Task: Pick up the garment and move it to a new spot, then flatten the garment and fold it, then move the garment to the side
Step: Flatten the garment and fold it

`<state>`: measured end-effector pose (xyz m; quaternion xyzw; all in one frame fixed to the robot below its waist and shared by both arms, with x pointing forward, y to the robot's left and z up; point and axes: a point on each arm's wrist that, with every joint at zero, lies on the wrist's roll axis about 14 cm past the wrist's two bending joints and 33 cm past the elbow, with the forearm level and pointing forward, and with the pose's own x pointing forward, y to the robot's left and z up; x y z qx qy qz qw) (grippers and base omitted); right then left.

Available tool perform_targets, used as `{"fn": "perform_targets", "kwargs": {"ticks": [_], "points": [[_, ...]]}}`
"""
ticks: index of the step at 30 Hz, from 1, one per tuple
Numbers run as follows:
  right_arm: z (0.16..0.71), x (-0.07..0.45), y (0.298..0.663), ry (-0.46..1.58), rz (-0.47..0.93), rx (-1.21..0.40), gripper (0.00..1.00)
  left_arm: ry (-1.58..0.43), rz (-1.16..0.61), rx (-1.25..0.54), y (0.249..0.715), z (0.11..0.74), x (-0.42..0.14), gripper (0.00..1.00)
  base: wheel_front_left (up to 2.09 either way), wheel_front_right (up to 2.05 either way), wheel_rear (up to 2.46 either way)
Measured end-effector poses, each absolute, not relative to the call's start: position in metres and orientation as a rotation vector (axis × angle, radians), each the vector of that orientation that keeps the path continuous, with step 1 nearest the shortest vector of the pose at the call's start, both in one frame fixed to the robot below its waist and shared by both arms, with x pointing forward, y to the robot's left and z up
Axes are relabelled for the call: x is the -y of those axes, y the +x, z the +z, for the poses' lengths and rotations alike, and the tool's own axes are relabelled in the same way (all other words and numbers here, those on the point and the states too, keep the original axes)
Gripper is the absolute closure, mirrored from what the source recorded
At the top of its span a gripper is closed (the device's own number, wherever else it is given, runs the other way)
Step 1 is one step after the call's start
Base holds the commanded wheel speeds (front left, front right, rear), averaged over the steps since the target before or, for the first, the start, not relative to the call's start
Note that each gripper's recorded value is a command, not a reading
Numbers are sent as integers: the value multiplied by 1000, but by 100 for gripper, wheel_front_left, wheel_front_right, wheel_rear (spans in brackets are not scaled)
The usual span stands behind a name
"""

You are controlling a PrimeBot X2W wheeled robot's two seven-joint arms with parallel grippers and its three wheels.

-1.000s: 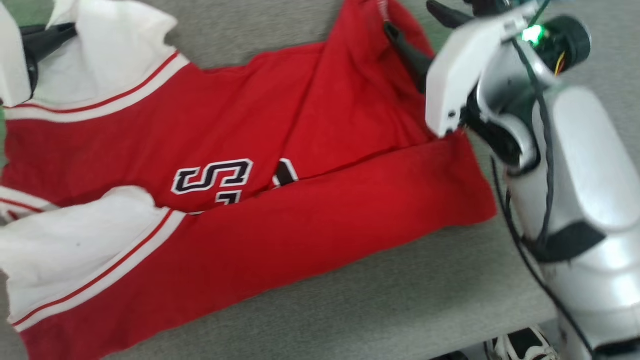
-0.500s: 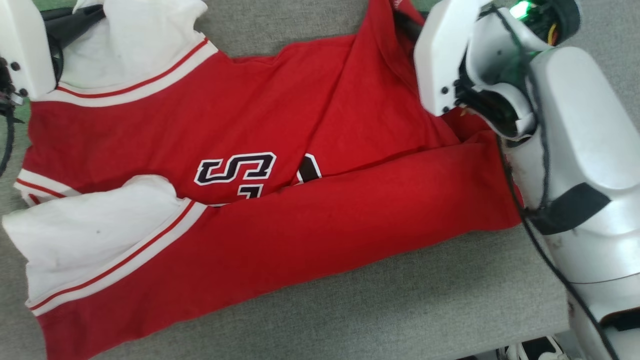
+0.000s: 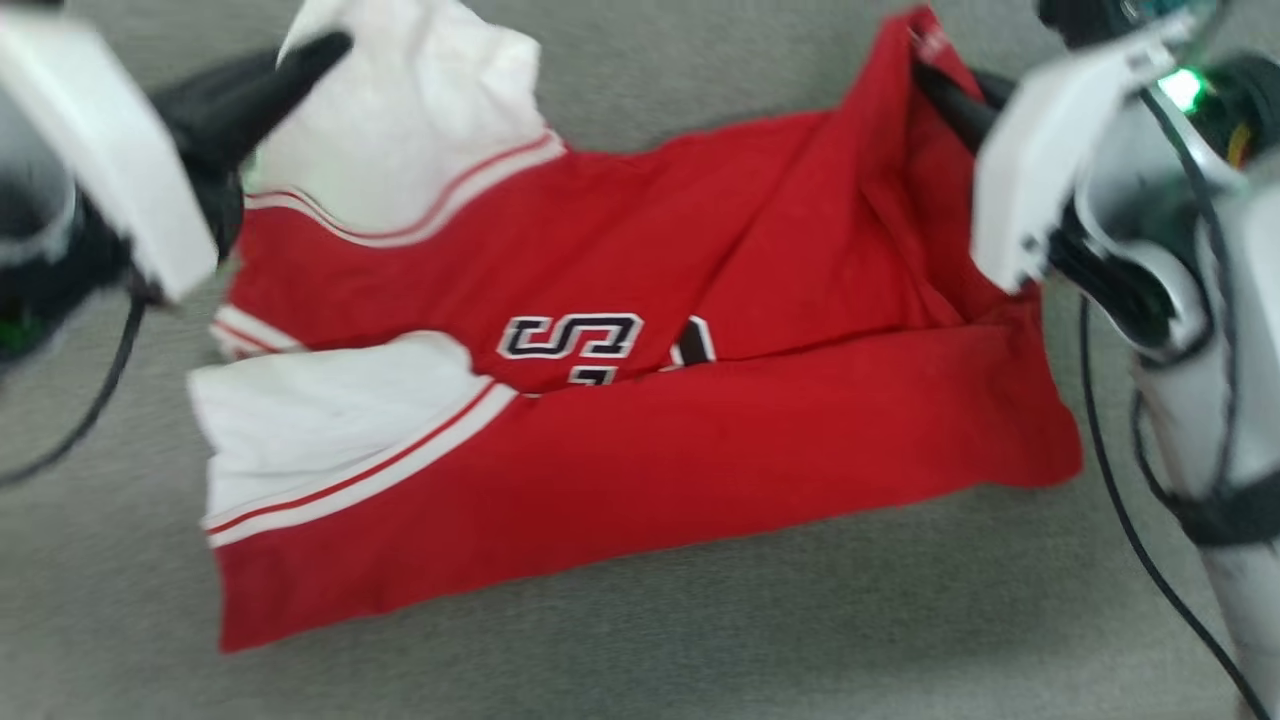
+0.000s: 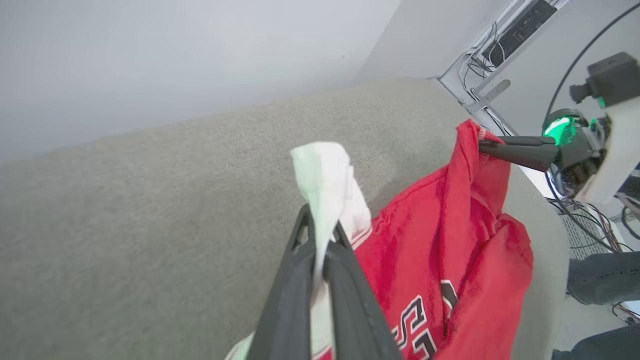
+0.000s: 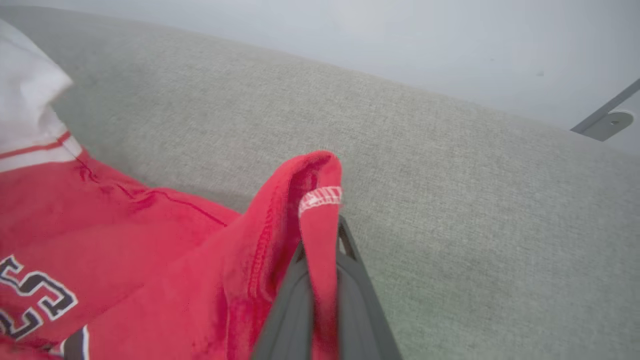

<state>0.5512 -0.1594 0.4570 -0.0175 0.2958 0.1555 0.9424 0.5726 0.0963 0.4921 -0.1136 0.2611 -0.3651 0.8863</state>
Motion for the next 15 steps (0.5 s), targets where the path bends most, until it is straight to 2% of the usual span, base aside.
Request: {"fn": "perform_targets", "kwargs": {"ticks": [6, 15], "points": [[459, 163, 513, -45, 343, -612, 100, -314, -665, -484, 517, 497, -140, 100, 0, 0, 0], [455, 166, 463, -20, 346, -631, 100, -463, -563, -478, 443, 482, -164, 100, 0, 0, 0]]}}
